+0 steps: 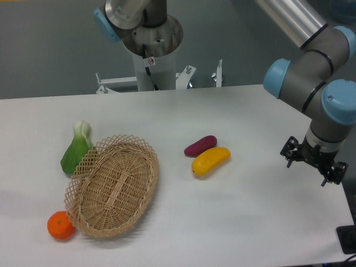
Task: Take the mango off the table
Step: 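Move the open gripper over the yellow mango and lower toward it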
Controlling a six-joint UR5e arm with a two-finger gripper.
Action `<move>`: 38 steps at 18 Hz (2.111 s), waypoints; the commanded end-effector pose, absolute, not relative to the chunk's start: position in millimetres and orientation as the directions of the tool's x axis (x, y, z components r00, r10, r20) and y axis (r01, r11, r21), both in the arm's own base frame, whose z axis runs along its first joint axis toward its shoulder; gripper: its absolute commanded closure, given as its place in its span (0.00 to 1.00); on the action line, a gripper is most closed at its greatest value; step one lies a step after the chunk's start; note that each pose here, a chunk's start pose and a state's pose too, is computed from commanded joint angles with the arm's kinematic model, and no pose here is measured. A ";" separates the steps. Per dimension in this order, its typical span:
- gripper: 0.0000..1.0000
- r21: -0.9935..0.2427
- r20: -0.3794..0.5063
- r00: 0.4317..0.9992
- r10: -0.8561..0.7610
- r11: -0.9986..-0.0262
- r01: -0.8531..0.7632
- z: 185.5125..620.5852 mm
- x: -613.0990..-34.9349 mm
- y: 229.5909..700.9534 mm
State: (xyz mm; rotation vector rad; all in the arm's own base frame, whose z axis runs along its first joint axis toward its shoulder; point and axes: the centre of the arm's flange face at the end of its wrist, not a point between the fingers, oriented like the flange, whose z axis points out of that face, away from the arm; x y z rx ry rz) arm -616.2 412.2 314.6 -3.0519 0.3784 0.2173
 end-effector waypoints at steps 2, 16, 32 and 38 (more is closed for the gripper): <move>0.00 -0.040 -0.145 0.961 -0.234 -0.969 -0.242 313.8 -615.4 412.9; 0.00 -0.120 -0.142 0.968 -0.207 -0.967 -0.224 310.9 -540.9 393.2; 0.00 -0.145 0.024 0.965 -0.261 -0.956 -0.255 248.7 -462.4 399.3; 0.00 -0.140 0.060 0.945 -0.321 -0.940 -0.310 227.6 -425.6 419.6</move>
